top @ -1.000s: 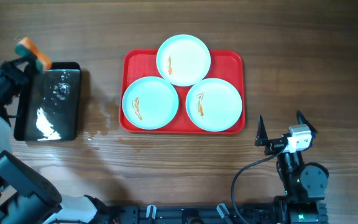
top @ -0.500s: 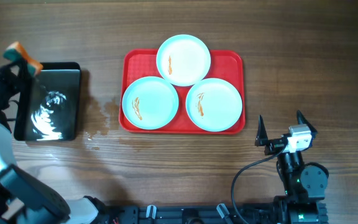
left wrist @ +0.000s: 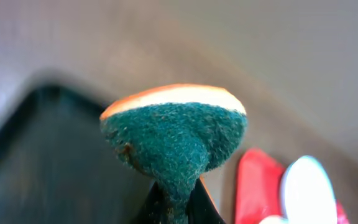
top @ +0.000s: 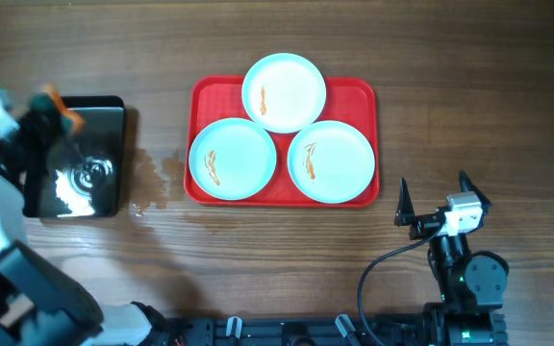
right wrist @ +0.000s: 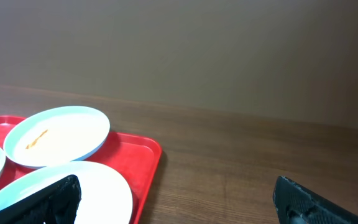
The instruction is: Clean dirty plates on tray and stack at the side
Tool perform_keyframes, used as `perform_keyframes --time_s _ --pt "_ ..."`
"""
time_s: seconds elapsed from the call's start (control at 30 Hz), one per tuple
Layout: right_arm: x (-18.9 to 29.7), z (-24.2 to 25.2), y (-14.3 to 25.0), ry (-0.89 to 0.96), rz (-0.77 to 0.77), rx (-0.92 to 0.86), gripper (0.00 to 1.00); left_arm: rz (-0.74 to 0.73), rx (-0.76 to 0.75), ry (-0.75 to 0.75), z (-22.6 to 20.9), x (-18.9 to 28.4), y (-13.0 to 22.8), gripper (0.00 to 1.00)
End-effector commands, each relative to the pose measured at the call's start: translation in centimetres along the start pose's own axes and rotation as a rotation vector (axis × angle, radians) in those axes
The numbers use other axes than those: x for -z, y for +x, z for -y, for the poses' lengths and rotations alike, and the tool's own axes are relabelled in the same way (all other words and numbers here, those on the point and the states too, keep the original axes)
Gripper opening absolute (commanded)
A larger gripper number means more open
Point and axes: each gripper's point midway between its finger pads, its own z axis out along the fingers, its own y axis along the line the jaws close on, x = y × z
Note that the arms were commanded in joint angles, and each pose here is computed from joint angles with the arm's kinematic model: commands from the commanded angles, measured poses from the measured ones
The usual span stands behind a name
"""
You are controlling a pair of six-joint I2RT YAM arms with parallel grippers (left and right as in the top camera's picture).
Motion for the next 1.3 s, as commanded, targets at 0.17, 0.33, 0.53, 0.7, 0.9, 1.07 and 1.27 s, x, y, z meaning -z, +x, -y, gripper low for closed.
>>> perform_keyframes --time_s 0.17,0.33,0.53,0.7,0.9,1.07,1.27 --pt "0.0 0.4 0.0 0.019 0.002 0.009 1.0 0.012 -0.06 -0.24 -1.9 2.1 -0.9 0.04" --pt "0.0 0.4 0.0 0.019 0.002 0.009 1.0 -0.195 0.074 -0.236 -6.3 -2.4 7.0 0.04" --pt "0.0 0.4 0.0 0.019 0.002 0.009 1.0 0.069 0.042 -0.05 2.3 2.3 -3.0 0.04" --pt "0.0 0.4 0.0 0.018 0.002 0.009 1.0 0.148 0.101 -0.013 5.7 5.1 -4.8 0.04" --pt "0.0 0.4 0.0 0.019 0.002 0.009 1.0 -0.1 0.411 -0.046 6.8 3.7 1.9 0.04" --pt "0.0 0.4 -0.8 0.021 0.034 0.013 1.0 -0.152 0.423 -0.051 7.4 3.5 3.3 0.04" --pt "0.2 -0.3 -3.0 -0.021 0.124 0.029 1.0 -0.22 0.308 0.125 11.1 3.7 4.1 0.04"
